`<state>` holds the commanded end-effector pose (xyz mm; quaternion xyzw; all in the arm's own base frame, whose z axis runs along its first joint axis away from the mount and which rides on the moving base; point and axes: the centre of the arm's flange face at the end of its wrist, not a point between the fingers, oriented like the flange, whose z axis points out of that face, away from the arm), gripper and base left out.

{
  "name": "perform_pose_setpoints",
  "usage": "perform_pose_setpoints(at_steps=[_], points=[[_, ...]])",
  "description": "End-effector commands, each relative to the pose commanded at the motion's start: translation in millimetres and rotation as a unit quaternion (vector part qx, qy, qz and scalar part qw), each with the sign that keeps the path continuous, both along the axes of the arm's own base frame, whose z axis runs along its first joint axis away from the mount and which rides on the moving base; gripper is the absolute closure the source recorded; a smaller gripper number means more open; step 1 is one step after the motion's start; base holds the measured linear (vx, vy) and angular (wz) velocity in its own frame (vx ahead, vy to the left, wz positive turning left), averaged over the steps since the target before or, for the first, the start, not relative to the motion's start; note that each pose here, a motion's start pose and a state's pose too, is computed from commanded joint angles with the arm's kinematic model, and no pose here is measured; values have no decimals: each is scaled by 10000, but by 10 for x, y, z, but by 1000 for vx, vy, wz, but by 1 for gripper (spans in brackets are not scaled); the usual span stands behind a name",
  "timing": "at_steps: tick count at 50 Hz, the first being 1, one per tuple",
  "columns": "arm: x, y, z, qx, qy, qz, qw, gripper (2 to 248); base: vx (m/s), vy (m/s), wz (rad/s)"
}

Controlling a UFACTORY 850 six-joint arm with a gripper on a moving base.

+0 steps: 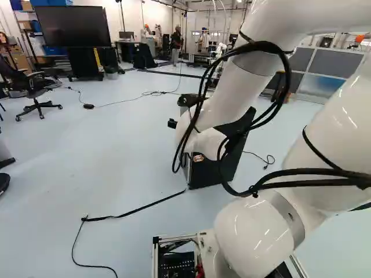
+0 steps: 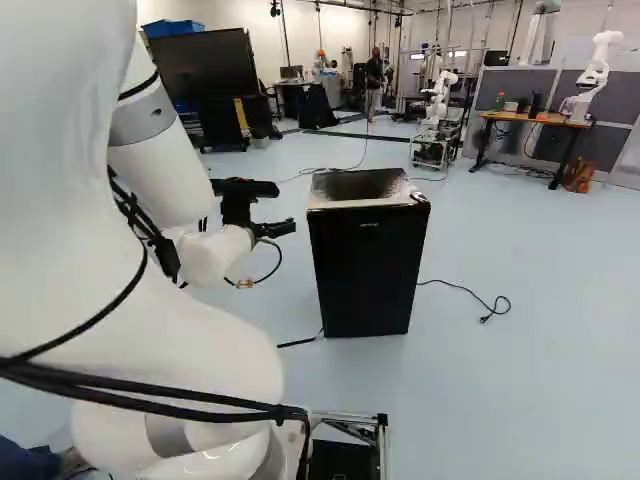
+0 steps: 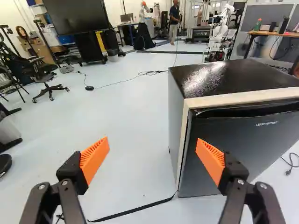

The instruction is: Grab a drink from the fridge

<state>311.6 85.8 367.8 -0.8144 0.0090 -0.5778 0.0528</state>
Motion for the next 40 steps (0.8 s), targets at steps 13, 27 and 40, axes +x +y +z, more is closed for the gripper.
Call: perform_pose_setpoints(at_steps=[13, 27, 40], points=[[70, 127, -98, 51, 85, -156, 9998, 3, 0, 0, 0], [138, 257, -198, 87, 70, -383, 9992, 3, 0, 0, 0], [180, 368, -286, 96, -15, -645, 9979, 3, 0, 0, 0]])
